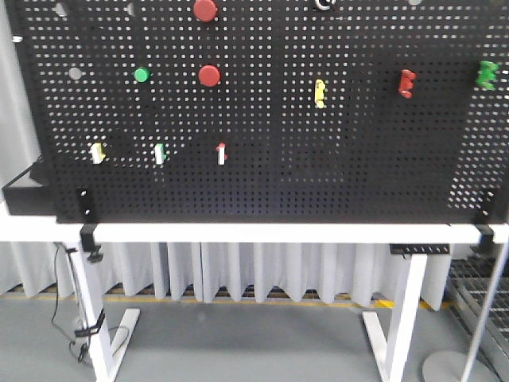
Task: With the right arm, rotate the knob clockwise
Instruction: 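Drive the base toward the black pegboard and raise the view to it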
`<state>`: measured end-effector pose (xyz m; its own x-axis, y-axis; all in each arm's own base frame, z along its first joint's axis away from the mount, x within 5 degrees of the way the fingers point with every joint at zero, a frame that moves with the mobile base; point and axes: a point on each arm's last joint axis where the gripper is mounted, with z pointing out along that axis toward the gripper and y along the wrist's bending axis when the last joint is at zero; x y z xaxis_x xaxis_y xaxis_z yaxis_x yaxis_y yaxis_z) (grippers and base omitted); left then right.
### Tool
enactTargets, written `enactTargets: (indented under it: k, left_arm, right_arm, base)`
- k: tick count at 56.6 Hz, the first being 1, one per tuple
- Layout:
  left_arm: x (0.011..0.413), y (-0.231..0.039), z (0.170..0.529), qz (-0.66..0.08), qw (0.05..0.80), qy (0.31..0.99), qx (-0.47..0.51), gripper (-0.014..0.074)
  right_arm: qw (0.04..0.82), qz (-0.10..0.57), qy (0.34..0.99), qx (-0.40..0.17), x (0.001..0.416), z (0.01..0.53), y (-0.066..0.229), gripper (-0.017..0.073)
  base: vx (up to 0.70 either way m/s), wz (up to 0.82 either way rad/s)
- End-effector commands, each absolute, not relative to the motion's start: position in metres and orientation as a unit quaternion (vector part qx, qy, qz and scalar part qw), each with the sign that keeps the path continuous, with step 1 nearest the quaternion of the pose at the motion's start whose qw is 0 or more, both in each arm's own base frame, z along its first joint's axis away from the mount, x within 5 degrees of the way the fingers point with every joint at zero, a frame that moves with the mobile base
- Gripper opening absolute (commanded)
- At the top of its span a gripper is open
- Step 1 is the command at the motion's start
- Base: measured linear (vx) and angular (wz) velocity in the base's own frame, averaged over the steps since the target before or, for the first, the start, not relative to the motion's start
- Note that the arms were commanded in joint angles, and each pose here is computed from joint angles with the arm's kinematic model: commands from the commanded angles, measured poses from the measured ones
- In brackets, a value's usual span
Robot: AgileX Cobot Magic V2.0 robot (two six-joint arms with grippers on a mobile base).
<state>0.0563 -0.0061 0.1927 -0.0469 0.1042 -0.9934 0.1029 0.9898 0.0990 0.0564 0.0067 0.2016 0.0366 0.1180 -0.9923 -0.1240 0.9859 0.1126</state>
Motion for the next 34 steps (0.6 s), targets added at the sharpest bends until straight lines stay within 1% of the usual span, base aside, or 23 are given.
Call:
enactTargets:
  k: [1, 34]
  left_arm:
    - [0.0565, -0.0057, 0.1899, -0.004, 0.71, 0.701, 0.064, -0.0006]
    - [0.0565, -0.0057, 0.1899, -0.004, 0.71, 0.701, 0.064, -0.0006]
  right_arm:
    - [0.751, 0.082, 0.655, -0.006, 0.0551, 0.2078, 0.0066, -0.0008]
    - [0.751, 0.082, 0.655, -0.006, 0.0551, 0.2078, 0.0066, -0.0008]
  base:
    - [0.44, -0.01]
    - [0.42, 0.0]
